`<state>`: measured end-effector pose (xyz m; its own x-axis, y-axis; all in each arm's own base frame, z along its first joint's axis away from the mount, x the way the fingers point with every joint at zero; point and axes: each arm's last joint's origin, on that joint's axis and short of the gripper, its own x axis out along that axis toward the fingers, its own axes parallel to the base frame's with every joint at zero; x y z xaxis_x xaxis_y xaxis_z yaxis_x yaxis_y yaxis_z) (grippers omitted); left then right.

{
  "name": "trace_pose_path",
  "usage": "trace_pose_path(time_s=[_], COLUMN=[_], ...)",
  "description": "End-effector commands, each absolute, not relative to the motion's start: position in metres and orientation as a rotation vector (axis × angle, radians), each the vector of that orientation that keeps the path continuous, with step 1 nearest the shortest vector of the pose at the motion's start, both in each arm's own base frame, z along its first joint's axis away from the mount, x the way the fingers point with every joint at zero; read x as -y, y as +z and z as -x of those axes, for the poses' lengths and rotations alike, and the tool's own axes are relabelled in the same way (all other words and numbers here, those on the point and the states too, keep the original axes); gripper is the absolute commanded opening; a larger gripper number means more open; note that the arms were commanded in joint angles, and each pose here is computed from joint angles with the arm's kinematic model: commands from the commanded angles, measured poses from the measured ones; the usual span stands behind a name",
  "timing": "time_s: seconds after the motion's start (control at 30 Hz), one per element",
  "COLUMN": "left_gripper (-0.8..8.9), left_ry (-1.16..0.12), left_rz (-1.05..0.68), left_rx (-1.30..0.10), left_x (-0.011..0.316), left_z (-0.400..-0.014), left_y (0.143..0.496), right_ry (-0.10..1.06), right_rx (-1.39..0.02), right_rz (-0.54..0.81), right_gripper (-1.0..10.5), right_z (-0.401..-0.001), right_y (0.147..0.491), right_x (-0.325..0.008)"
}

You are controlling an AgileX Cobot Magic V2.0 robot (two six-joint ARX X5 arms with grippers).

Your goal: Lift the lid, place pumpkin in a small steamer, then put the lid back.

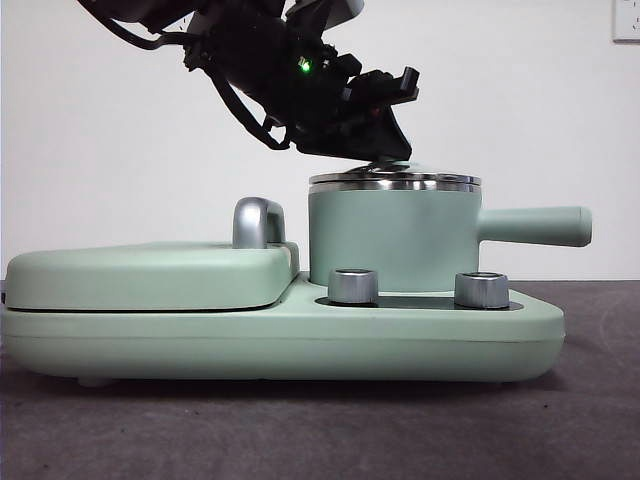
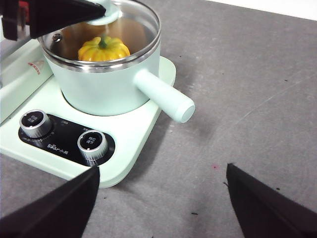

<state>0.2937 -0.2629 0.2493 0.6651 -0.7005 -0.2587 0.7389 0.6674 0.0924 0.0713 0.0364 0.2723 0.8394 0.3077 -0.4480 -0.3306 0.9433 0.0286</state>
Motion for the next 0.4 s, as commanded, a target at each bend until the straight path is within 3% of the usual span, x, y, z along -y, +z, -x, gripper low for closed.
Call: trace_pose_path(time_s=[0.03,0.27,0.3,0.4], left_gripper=[0.16,0.30,0.57,2.79], left_ry=[-0.825,-0.818,-0.819,-0.817], left_rz=[-0.201,-0.193,-0.195,-0.180], left_rx=[-0.186,-0.225,-0.230,-0.240], left_x=[0.2675,0.2662,0.2661,0.2660], left_z=[-0.2968,-0.2970,-0.2969,-0.2968], left_y=[0.2519,0.2490,0.2484,0.2481], right_ry=[0.338,0.338,0.338,0.338], right_rx=[-0.461,-0.461,-0.461,-0.460], right_rz=[0.040,0.040,0.040,0.041], right_gripper=[3.9,3.9,3.9,3.9], right_z=[-0.0715,-0.0715,-0.0715,-0.0715], right_y=[0.2730,0.2730,0.2730,0.2730], right_x=[-0.0369,-0.0370,-0.0370,-0.0370])
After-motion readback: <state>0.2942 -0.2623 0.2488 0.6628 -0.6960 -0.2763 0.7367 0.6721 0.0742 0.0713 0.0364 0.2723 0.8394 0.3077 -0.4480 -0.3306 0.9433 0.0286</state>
